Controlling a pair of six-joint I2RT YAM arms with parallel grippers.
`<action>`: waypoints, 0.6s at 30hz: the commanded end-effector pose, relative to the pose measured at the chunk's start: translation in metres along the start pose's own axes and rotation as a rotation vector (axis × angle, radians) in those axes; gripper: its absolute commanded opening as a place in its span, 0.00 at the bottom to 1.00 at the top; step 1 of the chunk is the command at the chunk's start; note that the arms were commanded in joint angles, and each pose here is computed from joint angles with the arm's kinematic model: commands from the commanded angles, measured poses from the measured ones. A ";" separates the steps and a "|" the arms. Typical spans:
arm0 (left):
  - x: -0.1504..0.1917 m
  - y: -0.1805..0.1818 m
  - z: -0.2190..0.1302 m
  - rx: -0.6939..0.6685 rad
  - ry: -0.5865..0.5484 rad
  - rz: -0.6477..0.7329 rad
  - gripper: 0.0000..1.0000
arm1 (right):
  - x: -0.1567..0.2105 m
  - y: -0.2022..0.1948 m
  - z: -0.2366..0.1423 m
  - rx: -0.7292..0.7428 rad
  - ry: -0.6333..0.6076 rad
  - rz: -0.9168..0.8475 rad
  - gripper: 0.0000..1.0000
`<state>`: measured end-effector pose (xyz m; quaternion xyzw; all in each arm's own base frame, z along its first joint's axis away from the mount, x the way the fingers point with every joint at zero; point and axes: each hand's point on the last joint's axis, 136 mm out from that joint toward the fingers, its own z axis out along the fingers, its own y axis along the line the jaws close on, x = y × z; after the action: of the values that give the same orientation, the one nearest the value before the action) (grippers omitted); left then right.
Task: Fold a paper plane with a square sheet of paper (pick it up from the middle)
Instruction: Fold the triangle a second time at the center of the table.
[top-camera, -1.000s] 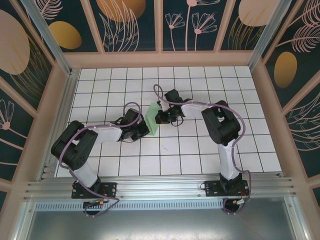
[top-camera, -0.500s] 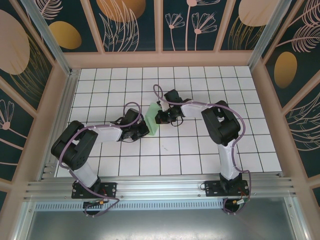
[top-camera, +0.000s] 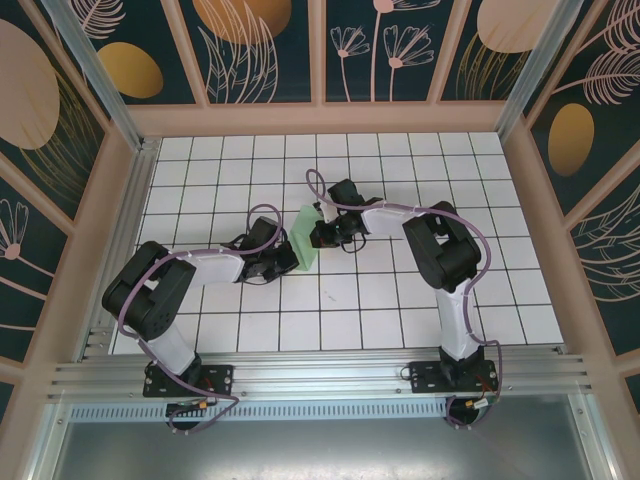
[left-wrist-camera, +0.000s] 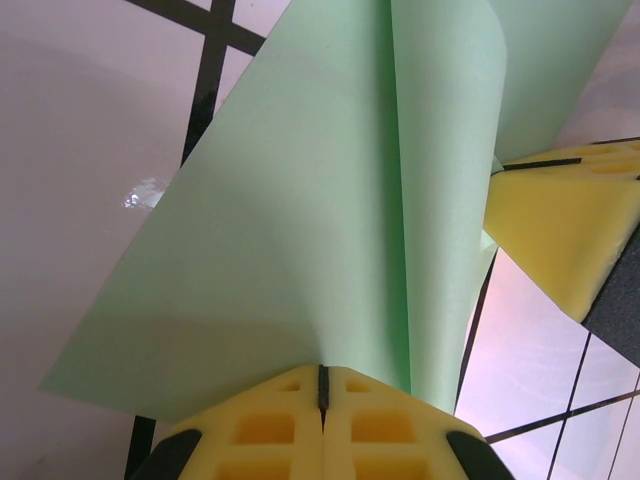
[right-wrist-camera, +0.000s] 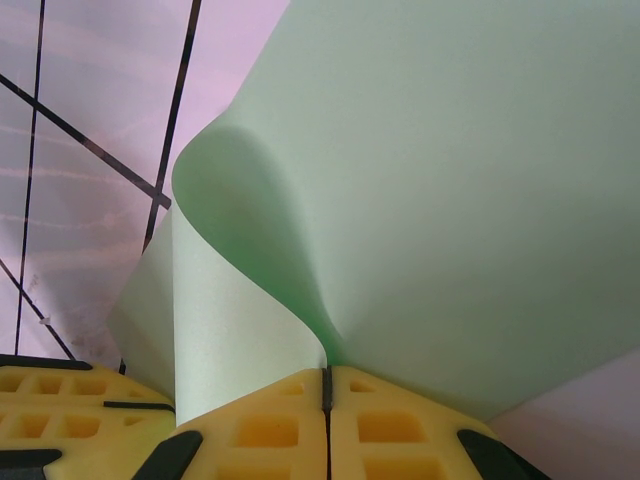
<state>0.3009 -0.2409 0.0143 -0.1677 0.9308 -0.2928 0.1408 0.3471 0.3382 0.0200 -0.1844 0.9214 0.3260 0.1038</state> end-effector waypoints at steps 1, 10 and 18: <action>0.004 0.010 0.003 -0.049 0.012 0.009 0.00 | 0.006 -0.012 -0.006 0.076 0.004 0.011 0.08; 0.004 0.008 0.004 -0.045 0.012 0.010 0.00 | 0.010 -0.014 -0.006 0.081 0.011 0.013 0.08; 0.004 0.007 0.004 -0.043 0.011 0.009 0.00 | 0.013 -0.012 -0.011 0.078 0.005 0.028 0.08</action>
<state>0.3010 -0.2411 0.0141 -0.1677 0.9308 -0.2927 0.1405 0.3451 0.3348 0.0196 -0.1829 0.9239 0.3182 0.1082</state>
